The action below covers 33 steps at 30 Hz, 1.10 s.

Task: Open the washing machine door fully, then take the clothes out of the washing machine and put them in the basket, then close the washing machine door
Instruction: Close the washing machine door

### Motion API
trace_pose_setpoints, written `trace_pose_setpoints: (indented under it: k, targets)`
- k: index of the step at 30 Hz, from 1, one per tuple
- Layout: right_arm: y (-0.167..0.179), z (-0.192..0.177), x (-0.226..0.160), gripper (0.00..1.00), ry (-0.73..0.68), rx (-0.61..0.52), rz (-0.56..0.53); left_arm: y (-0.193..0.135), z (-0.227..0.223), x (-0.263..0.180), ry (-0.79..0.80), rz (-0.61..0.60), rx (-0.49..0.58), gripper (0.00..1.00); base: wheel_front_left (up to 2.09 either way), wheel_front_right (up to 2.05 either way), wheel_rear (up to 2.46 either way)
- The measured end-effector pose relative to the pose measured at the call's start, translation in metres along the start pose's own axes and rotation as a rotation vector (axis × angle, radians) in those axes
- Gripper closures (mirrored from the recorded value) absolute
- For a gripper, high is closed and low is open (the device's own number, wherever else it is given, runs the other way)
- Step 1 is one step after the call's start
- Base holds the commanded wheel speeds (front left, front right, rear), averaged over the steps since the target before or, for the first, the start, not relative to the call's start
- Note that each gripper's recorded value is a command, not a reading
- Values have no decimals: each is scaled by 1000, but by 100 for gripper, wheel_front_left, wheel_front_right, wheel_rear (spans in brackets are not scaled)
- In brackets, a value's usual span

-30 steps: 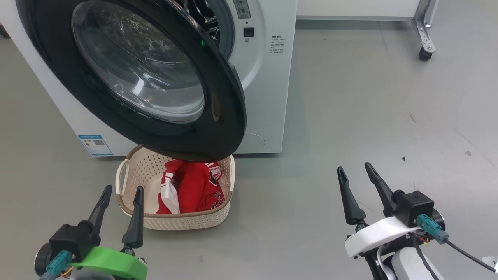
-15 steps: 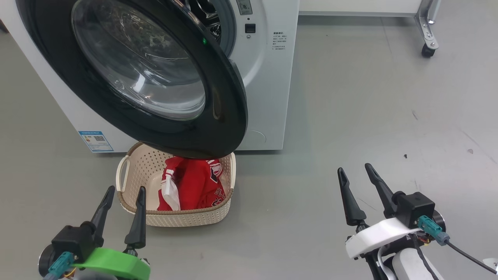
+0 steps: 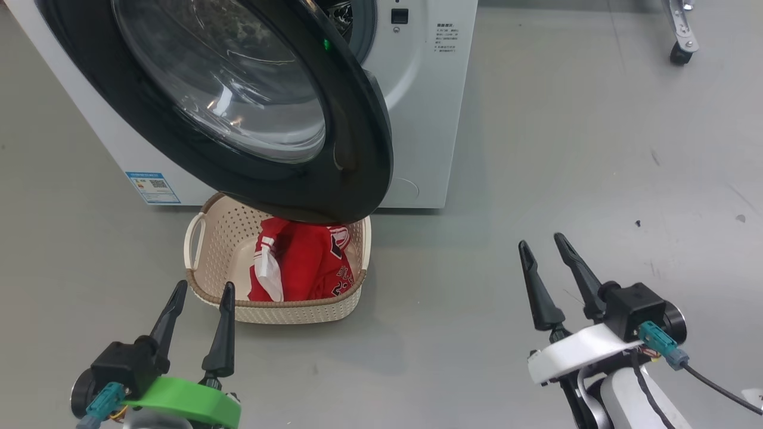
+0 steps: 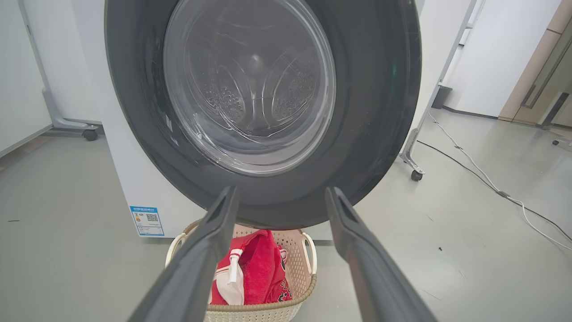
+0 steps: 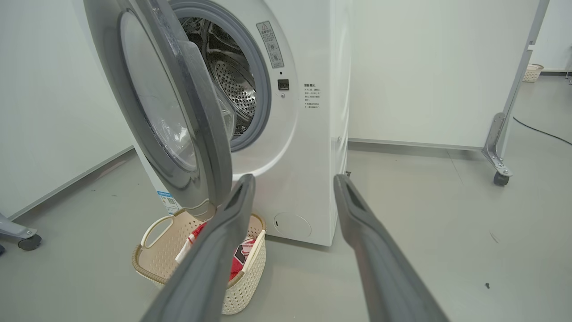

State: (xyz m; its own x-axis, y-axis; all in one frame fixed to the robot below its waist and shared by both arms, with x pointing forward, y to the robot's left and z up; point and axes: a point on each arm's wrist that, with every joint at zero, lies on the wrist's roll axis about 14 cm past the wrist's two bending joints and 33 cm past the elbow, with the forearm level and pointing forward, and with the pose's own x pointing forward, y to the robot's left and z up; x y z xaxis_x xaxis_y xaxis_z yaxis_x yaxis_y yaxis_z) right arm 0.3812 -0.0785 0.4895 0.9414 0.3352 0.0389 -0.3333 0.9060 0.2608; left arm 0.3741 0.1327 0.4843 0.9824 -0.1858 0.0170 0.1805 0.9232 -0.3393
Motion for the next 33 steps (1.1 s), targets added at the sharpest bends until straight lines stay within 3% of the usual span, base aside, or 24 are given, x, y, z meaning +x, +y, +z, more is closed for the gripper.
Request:
trace_pose_setpoints:
  k: [1,4,17,26,33]
  targets:
    - [12,9,8,100,-27,-18,54,0,-1,1,2,2,-2,0,0,0,0]
    - [28,21,22,100,-63,-38,123,-1,-2,5,3,-2,3,0,0,0,0]
    - [91,-5,55,100,11,-164,451,2,-6,18,4,14,-9,0,0,0,0]
    - [82,-7,98,100,17,-225,495,16,-9,20,12,62,-15,0,0,0,0]
    - [76,-15,134,100,22,-209,509,39,-12,17,25,132,2,0,0,0,0]
